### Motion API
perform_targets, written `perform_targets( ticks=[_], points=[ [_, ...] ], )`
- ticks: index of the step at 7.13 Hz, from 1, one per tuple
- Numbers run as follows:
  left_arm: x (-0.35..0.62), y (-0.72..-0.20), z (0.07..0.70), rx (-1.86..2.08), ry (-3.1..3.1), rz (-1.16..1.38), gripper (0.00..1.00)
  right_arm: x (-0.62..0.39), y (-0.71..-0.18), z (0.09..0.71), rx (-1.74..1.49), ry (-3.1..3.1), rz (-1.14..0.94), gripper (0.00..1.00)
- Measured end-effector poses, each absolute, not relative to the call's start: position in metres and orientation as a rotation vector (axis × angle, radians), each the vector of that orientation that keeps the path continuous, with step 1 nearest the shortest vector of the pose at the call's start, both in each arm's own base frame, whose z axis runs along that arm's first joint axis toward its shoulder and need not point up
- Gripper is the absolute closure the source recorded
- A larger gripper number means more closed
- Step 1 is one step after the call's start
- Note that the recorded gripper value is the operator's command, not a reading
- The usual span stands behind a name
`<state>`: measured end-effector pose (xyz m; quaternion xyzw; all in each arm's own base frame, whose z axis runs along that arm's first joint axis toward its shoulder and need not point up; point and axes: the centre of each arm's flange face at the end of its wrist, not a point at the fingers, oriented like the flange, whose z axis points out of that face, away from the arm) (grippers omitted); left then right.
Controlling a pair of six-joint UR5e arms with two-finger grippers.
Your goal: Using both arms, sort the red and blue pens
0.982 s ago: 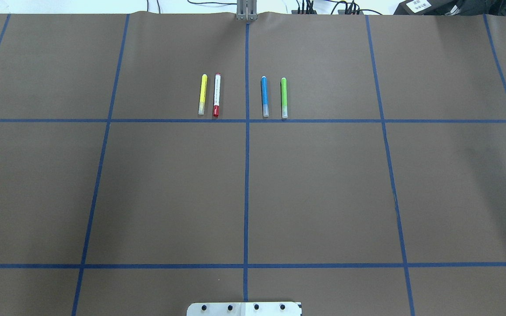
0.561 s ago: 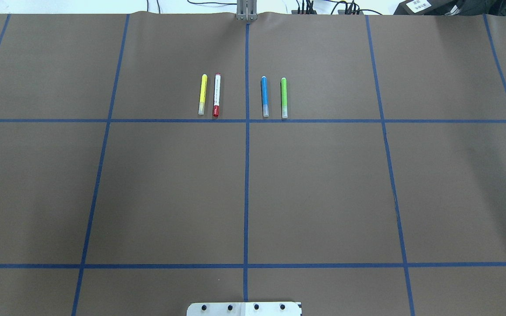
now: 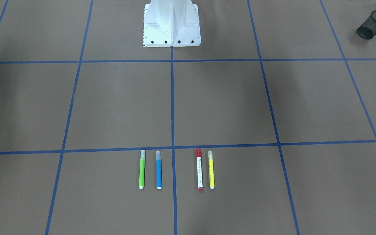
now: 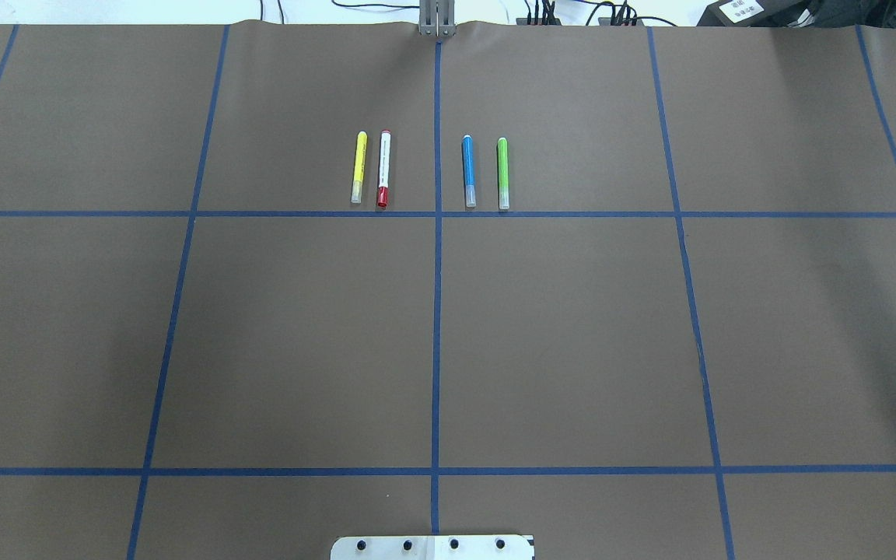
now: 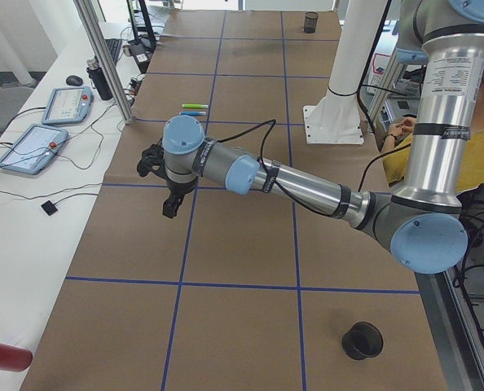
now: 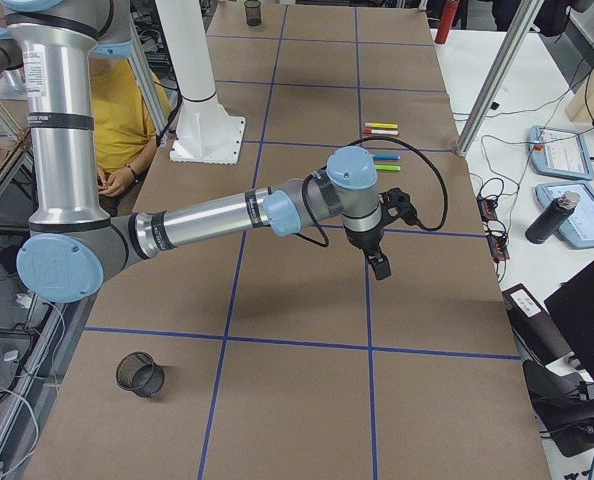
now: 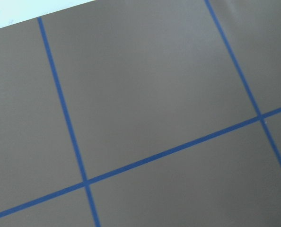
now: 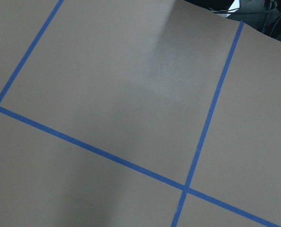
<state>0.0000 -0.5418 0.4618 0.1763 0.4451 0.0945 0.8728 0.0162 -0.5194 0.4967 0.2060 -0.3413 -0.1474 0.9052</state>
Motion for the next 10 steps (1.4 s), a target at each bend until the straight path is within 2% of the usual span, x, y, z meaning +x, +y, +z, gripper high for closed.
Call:
perform_targets(
  ticks=[5,10],
  points=[
    [0.187,-0.588,0.355,0.275,1.07,0.253,0.0,-0.017,-0.53,0.484,0.426,-0.724,-0.366,0.0],
    [0.427,-0.617,0.265,0.124,0.994,0.136,0.0,-0.017,-0.53,0.484,0.425,-0.725,-0.367,0.0]
  ],
)
